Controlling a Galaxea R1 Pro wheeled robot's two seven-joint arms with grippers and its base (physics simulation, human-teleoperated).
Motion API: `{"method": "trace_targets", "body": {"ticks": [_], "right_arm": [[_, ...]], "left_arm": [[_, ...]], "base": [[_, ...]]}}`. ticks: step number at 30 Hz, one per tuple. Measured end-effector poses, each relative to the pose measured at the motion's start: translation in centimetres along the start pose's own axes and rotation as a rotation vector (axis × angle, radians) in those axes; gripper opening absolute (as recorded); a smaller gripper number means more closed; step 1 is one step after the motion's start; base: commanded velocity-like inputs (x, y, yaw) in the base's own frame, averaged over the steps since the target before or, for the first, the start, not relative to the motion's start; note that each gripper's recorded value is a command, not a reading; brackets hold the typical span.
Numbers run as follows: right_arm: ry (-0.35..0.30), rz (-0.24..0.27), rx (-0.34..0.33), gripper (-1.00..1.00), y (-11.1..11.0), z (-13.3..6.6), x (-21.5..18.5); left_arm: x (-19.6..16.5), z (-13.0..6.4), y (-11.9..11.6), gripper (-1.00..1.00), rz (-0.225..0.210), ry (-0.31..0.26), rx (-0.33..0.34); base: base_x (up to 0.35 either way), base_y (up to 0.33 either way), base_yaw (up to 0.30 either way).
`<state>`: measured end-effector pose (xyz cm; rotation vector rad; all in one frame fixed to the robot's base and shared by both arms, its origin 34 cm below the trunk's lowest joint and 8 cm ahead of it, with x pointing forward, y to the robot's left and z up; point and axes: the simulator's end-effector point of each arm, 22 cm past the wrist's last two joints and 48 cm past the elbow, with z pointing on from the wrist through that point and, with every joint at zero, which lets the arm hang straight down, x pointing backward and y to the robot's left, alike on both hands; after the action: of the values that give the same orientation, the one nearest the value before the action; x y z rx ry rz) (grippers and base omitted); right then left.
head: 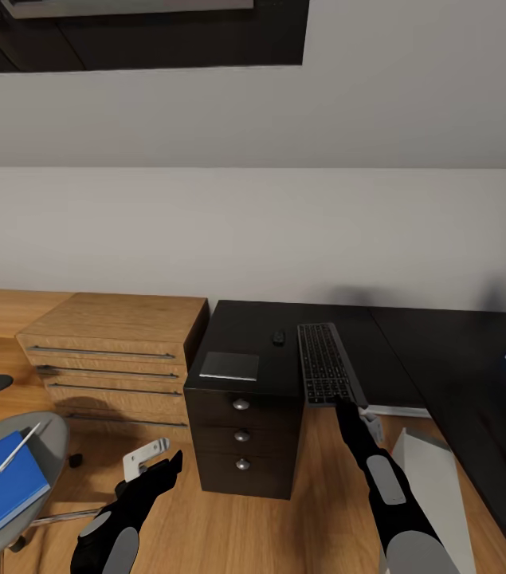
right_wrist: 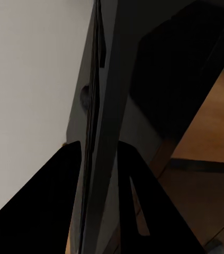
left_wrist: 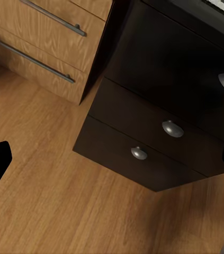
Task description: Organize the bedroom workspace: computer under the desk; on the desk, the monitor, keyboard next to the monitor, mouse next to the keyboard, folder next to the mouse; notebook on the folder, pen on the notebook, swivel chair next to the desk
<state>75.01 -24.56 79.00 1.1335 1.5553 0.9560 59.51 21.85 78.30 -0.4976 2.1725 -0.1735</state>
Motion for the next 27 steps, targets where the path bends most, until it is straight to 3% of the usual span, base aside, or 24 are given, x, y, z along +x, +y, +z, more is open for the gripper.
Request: {"method": "trace_targets", "body": {"ticks": [12,17,27], "right_arm": [[-0.023,0.023,0.010,-1.00,-0.5,-0.2,-0.7],[-0.061,0.063,0.015,-1.00,-0.9,-0.2,-1.3],[-0.065,0.074,0.015,-1.00,-1.0,-0.3,-1.3]], "left_arm": [[0.0,0.0,0.0,1.00,-0.001,-0.001,0.000],[0.0,0.0,0.0,1.00,-0.001,-0.001,0.000],[0.0,0.0,0.0,1.00,-0.001,-0.001,0.000]], "base": [[0.002,0.000,0.000],[0.000,0.000,0.000],[0.000,0.000,0.000]]}}
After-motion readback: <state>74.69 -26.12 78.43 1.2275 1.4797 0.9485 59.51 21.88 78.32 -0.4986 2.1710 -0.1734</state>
